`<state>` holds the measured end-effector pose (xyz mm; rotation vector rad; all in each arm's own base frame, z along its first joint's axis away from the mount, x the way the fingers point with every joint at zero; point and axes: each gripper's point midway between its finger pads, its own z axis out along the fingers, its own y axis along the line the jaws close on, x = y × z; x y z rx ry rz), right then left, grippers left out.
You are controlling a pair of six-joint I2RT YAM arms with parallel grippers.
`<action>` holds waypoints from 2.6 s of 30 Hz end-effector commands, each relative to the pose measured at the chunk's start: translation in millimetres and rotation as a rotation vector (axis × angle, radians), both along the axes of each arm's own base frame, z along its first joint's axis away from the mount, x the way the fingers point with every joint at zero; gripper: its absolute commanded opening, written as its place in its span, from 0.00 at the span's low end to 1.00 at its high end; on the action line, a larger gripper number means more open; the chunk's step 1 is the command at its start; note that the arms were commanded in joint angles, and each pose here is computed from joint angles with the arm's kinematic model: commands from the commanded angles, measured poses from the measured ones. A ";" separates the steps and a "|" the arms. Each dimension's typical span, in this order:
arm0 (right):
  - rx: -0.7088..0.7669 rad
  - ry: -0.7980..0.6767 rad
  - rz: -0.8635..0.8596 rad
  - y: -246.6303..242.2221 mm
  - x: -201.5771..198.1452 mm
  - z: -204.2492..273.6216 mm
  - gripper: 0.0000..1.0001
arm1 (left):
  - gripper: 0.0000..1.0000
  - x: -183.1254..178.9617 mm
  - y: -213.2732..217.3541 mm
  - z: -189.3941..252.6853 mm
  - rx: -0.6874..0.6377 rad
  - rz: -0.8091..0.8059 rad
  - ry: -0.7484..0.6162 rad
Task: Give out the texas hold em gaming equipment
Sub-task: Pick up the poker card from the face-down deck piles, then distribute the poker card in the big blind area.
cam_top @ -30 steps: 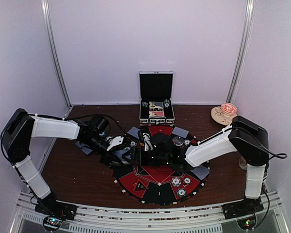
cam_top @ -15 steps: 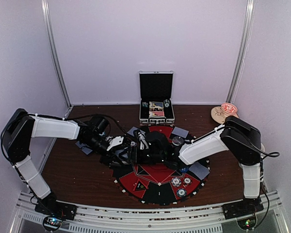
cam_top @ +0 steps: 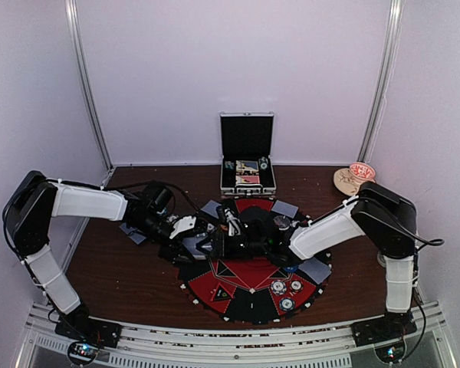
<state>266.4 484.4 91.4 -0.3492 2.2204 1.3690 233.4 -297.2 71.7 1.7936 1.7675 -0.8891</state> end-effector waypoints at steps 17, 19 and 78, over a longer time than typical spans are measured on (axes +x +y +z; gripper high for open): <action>0.001 -0.060 -0.028 -37.8 -2.2 37.8 0.00 | 0.45 -4.3 -8.2 12.5 -0.056 -0.039 0.006; -0.002 -0.078 -0.045 -46.1 -2.8 43.7 0.00 | 0.46 -4.0 -8.0 12.9 -0.057 -0.037 0.007; -0.104 0.025 -0.461 -38.9 214.8 -34.5 0.24 | 0.45 -3.2 -9.0 8.4 -0.053 -0.042 0.016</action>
